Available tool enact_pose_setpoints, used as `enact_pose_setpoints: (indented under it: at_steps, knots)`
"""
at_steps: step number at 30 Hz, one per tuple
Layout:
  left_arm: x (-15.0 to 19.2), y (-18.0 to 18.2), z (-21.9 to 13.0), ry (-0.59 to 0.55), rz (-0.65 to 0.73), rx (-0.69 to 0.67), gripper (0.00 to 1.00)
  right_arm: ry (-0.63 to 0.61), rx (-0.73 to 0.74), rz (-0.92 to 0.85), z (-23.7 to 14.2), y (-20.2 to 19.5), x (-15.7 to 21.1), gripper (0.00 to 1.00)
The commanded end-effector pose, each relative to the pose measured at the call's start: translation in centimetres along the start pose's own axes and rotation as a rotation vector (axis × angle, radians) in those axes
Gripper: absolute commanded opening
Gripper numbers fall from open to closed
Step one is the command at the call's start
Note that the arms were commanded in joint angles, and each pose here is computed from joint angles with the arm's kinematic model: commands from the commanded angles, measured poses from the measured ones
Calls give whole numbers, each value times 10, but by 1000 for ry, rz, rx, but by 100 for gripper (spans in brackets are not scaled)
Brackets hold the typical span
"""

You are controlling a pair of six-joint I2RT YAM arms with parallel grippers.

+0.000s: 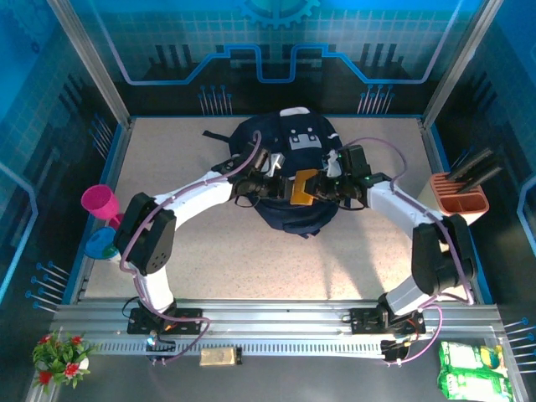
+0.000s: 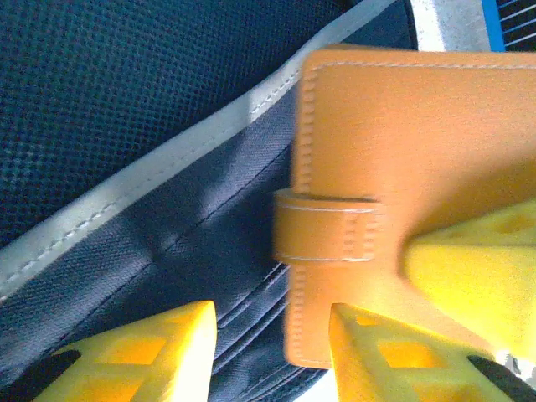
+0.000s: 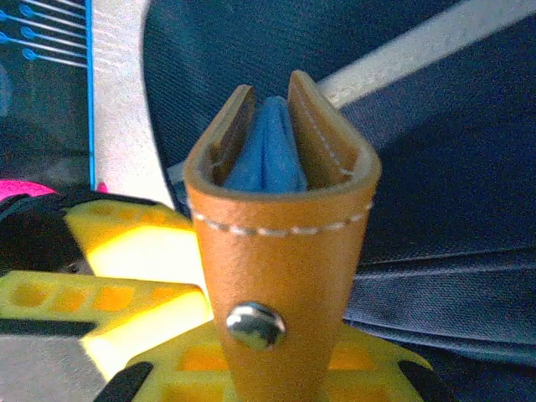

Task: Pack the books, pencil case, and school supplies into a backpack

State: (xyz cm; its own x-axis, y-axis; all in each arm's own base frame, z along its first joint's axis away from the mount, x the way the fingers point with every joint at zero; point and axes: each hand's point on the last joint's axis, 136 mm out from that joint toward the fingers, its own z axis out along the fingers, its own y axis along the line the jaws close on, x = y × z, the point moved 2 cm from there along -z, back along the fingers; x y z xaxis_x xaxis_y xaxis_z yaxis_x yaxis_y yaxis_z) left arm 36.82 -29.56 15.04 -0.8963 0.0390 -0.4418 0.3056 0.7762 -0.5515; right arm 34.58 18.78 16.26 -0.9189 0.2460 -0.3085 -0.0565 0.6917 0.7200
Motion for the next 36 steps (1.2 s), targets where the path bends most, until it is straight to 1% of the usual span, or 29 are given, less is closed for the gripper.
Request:
enact_pose_setpoints:
  at_steps: [1, 4, 6, 12, 13, 17, 19, 23, 25, 29, 31, 34, 36]
  knots:
    - [-11, -12, -27, -27, 167, -63, 48, -138, 1, -44, -38, 5, -15, 10]
    - [-10, -11, -28, -3, 285, -144, 56, -230, 42, -37, -67, -5, -19, 10]
    - [-9, -11, -28, 12, 355, -188, 60, -280, 84, -30, -83, -14, -19, 10]
    - [-8, -15, -16, 61, 533, -301, 66, -404, 209, -15, -130, -34, -19, 11]
    - [-8, -17, -12, 72, 567, -319, 66, -396, 228, -2, -129, -43, -12, 11]
    - [-3, -22, 3, 125, 673, -383, 67, -417, 240, 17, -138, -50, -9, 11]
    - [-1, -24, 11, 153, 697, -402, 68, -419, 239, 25, -138, -52, -7, 11]
    - [1, -26, 26, 200, 650, -387, 68, -417, 239, 46, -137, -57, -6, 11]
    - [2, -21, 35, 227, 647, -412, 68, -412, 231, 55, -136, -58, -6, 11]
    - [0, -14, 45, 257, 658, -454, 66, -409, 217, 63, -134, -58, -6, 12]
    - [-6, -10, 47, 251, 665, -496, 58, -406, 210, 69, -132, -59, -6, 12]
    - [-16, -6, 46, 237, 659, -562, 51, -399, 195, 81, -129, -59, -6, 12]
    - [-21, -6, 45, 223, 657, -577, 44, -395, 184, 88, -128, -58, -6, 12]
